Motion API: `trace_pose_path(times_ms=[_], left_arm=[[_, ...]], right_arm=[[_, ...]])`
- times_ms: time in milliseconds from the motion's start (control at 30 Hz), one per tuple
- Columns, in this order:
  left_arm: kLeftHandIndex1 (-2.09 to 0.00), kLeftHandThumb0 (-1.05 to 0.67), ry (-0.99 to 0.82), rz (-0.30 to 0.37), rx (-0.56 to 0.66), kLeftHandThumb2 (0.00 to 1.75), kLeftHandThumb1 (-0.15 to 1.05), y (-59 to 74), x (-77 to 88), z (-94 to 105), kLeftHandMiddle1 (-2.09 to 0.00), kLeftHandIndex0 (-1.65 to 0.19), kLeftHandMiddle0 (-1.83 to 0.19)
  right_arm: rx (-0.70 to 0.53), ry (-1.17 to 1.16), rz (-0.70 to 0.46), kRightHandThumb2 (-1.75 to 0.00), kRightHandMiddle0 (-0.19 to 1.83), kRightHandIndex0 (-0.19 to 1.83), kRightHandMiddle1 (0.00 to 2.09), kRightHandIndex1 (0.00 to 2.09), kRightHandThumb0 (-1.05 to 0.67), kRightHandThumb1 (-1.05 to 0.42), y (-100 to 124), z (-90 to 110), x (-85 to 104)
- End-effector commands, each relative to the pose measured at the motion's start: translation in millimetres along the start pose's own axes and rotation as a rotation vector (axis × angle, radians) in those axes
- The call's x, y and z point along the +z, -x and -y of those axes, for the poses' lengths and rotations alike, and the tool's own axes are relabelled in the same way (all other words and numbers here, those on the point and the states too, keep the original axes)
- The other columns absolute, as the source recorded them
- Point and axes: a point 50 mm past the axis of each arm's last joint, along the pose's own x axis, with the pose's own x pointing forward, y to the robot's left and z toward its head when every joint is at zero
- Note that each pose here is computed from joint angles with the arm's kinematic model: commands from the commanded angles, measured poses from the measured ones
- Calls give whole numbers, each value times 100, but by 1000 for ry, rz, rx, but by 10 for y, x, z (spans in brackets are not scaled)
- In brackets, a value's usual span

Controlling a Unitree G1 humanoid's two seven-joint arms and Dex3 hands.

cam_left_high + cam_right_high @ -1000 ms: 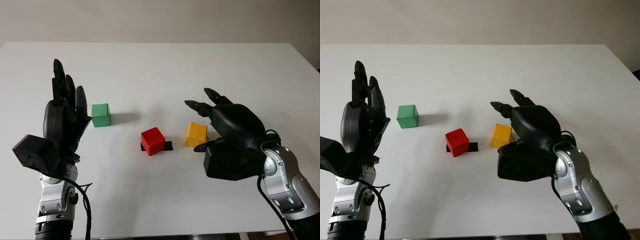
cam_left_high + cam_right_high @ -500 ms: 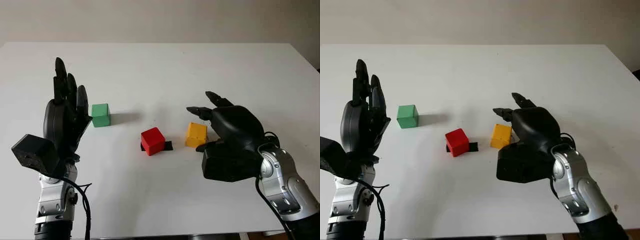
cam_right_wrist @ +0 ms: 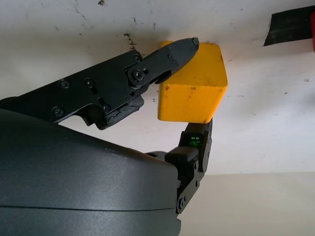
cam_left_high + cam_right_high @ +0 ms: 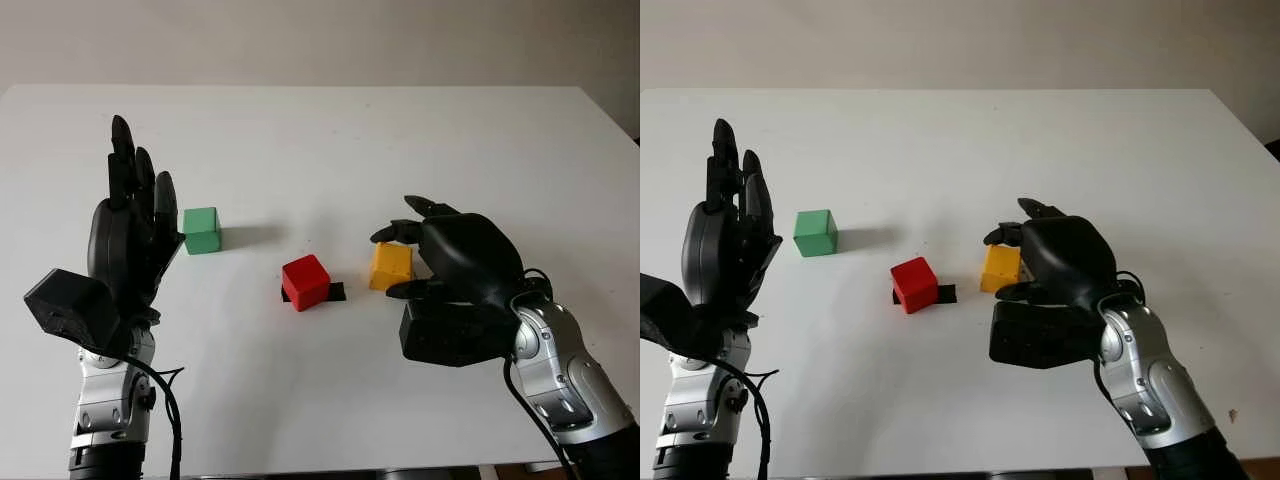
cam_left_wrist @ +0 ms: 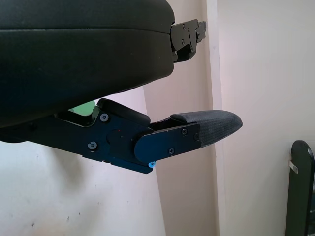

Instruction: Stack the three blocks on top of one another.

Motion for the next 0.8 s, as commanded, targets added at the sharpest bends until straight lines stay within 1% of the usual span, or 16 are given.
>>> trace_pose_path(times_ms=[0, 167, 333, 433, 600, 767], left_arm=[[0, -69, -16, 3, -5, 61, 105, 18, 12, -19, -5, 19, 19], [0, -70, -27, 4, -6, 60, 105, 26, 9, -27, -4, 19, 19], [0, -70, -30, 5, -4, 58, 105, 27, -1, -30, -4, 19, 19], [0, -68, -28, 5, -1, 57, 105, 32, 2, -22, -4, 19, 19], [0, -66, -33, 10, -5, 57, 105, 34, 7, -13, -5, 19, 19], [-1, -65, -32, 15, -6, 55, 105, 49, 10, 2, -5, 19, 18]], right_arm=[[-8, 12, 0, -6, 47, 38, 122, 9, -38, -97, 4, 16, -19], [-3, 20, -3, -6, 45, 42, 128, 9, -36, -97, 0, 46, -40], [-33, 16, -4, -5, 45, 43, 125, 9, -36, -95, -19, 123, -55], [-65, -38, 11, -5, 50, 45, 125, 9, -34, -93, -52, 197, -79], [-74, -116, 36, -5, 53, 46, 130, 9, -37, -93, -120, 322, -122], [-63, -290, 88, -5, 46, 45, 130, 7, -34, -92, -216, 519, -155]])
